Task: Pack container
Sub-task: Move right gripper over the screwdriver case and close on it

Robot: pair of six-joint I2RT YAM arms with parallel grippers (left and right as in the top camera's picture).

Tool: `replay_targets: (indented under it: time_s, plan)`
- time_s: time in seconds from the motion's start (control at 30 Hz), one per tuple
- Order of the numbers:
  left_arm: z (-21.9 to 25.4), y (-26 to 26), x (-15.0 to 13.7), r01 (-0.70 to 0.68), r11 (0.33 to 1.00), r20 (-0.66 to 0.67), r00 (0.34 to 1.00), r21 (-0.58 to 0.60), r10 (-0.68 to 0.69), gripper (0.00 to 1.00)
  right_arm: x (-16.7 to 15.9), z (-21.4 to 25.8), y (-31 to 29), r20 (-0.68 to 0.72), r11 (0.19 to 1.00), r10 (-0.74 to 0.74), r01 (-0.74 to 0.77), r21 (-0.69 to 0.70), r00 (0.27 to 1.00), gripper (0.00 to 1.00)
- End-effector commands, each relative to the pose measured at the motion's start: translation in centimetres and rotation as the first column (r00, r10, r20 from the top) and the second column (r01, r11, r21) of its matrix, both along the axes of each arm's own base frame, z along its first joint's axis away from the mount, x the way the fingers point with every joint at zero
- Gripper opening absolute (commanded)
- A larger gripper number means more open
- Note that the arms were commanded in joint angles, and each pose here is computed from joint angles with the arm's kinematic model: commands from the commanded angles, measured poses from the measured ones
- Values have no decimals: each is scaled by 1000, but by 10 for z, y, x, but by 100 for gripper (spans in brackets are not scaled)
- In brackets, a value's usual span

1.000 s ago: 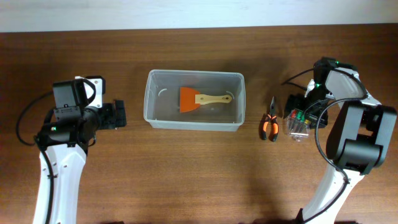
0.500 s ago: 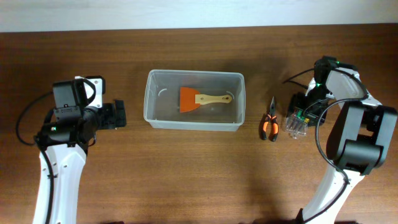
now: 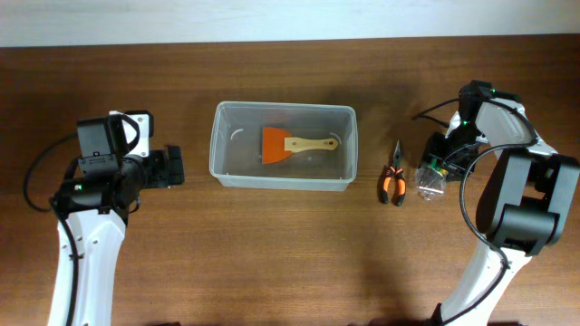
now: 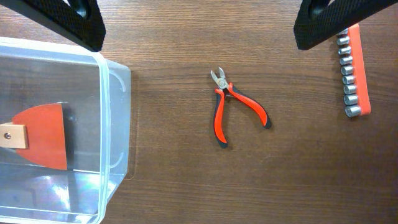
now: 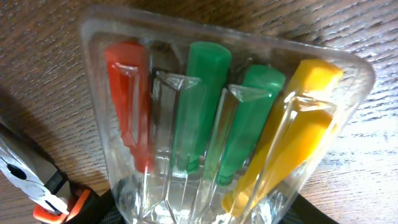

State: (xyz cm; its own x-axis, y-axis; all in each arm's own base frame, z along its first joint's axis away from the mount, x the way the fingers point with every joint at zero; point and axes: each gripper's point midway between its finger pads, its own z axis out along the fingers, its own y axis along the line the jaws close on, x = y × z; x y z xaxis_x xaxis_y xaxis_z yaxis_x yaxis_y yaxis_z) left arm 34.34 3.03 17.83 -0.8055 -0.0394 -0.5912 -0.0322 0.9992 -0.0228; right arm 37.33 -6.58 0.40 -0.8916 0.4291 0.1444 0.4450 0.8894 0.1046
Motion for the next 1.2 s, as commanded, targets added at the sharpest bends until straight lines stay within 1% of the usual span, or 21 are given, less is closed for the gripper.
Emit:
replay_targets:
  time_s: [0.0,0.7,0.87,1.0,1.17]
  plan:
    - [7,-1,4,17,1000,19,1000,1,-17,99,-3,-7,-2,-13,1000,-11,11,-8,1000,58]
    - [7,-1,4,17,1000,19,1000,1,-17,99,1,-1,-2,6,1000,-11,11,-9,1000,57]
    - [7,-1,4,17,1000,19,1000,1,-17,99,14,19,-5,73,1000,-10,12,-24,997,58]
    - [7,-1,4,17,1000,19,1000,1,-17,99,27,46,-8,147,999,-6,13,-41,989,58]
    - [7,-1,4,17,1000,19,1000,1,-17,99,36,77,-6,220,999,-4,13,-37,975,57]
